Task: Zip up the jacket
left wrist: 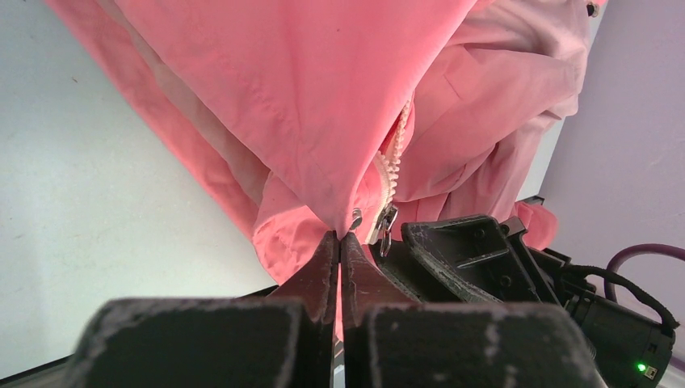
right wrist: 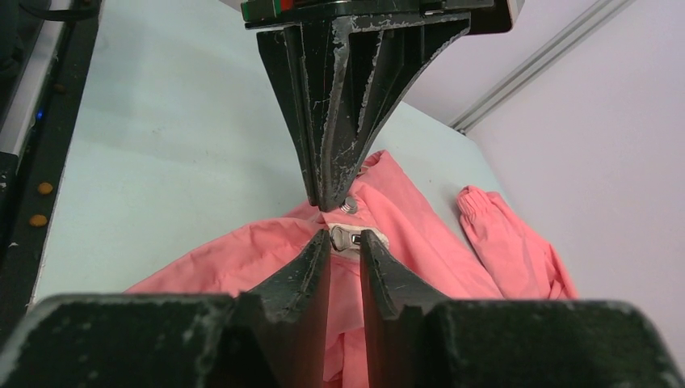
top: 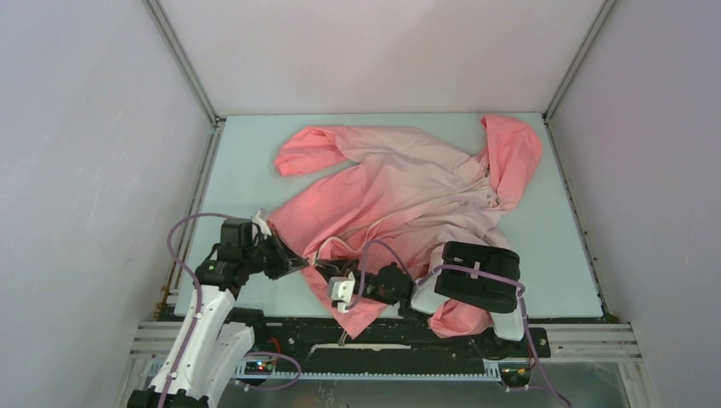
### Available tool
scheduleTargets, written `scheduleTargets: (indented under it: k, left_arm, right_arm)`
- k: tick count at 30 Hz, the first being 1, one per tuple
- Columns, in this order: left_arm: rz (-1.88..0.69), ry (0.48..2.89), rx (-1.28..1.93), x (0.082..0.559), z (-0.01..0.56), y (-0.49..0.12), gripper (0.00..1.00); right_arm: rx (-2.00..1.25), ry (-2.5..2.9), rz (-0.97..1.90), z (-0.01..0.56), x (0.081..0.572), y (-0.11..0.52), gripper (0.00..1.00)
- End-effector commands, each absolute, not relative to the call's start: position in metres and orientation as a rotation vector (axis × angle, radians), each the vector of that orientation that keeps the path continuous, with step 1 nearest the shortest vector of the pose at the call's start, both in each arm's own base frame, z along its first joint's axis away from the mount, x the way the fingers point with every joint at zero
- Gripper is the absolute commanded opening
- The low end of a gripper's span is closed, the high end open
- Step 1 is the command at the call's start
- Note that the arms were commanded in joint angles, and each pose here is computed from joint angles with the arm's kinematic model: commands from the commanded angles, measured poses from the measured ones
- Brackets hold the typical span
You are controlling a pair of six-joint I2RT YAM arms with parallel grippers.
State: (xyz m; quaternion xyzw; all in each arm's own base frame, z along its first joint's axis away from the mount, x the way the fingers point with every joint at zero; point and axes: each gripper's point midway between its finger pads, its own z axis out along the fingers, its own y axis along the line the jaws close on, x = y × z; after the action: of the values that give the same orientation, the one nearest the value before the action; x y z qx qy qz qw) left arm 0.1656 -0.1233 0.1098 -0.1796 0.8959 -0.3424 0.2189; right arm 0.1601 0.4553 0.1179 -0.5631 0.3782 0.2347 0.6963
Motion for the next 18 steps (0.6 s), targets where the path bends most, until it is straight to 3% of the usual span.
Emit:
scheduleTargets:
  k: [1,12,18]
  left_arm:
    - [-0.985,2.431,-0.446,0.1729,0.1291,-0.1271,0.0]
    - [-0.987,2.431,-0.441,0.1722,0.1305,-0.1273,0.0]
    - [-0.987,2.432,-0.44,0.1716,0.131,-0.1273,0.0]
  right_arm:
    - [-1.149,0.784,0.544,0.1568,0.162,0.4504,0.22]
    - [-1.144,0.79,0.536,0.1559,0.1645,0.4521,0.26]
    - [-1.144,0.787,0.538,0.1555,0.1644,0.4567,0.23]
